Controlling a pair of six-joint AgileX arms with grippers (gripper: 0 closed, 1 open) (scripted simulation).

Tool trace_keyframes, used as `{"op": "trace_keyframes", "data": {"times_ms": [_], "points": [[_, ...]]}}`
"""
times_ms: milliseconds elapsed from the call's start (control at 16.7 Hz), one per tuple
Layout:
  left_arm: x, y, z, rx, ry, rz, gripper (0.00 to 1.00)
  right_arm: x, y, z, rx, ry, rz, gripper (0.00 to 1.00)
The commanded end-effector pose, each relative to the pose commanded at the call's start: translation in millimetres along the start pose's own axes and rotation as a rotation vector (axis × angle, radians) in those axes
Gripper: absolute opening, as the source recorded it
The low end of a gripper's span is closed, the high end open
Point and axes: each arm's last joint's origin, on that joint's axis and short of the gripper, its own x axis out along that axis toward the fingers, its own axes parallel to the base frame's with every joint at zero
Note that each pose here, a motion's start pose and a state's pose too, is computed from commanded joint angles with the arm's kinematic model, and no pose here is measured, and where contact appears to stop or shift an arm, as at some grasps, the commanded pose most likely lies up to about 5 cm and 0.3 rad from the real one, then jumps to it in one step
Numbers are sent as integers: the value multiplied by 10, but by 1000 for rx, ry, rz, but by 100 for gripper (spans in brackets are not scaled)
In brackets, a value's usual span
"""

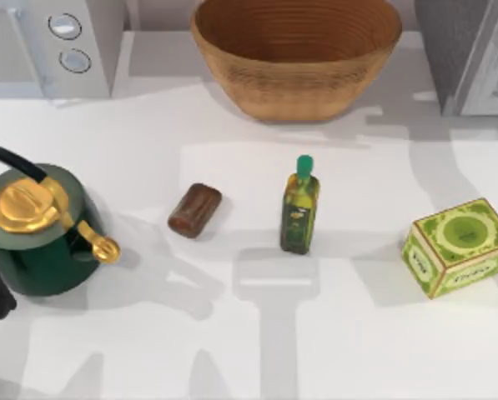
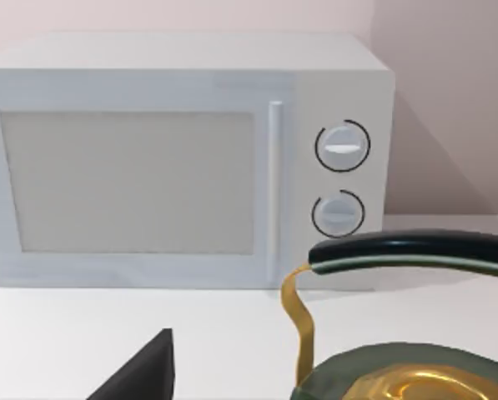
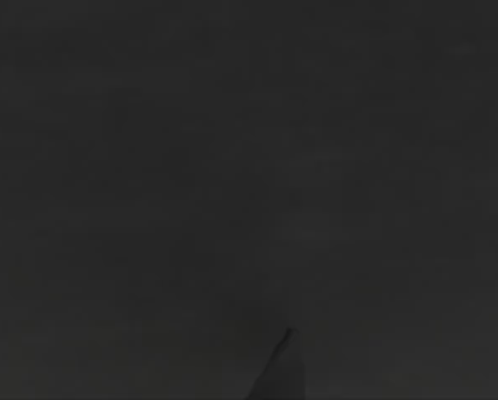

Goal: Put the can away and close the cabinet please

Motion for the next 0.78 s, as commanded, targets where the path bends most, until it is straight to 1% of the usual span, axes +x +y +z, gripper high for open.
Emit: {"op": "trace_keyframes", "data": {"times_ms": [120,180,300,540,780], "points": [[0,0,0,0,0,0,100,0,0,0,0,0,0,100],[0,0,0,0,0,0,100,-63,-103,45,-7,-14,-47,100],[0,0,0,0,0,0,100,-14,-99,49,-7,-14,-44,100],[0,0,0,0,0,0,100,247,-70,32,-11,-4,-37,100],[0,0,0,0,0,0,100,437,-111,48,-7,-14,-47,100]]}}
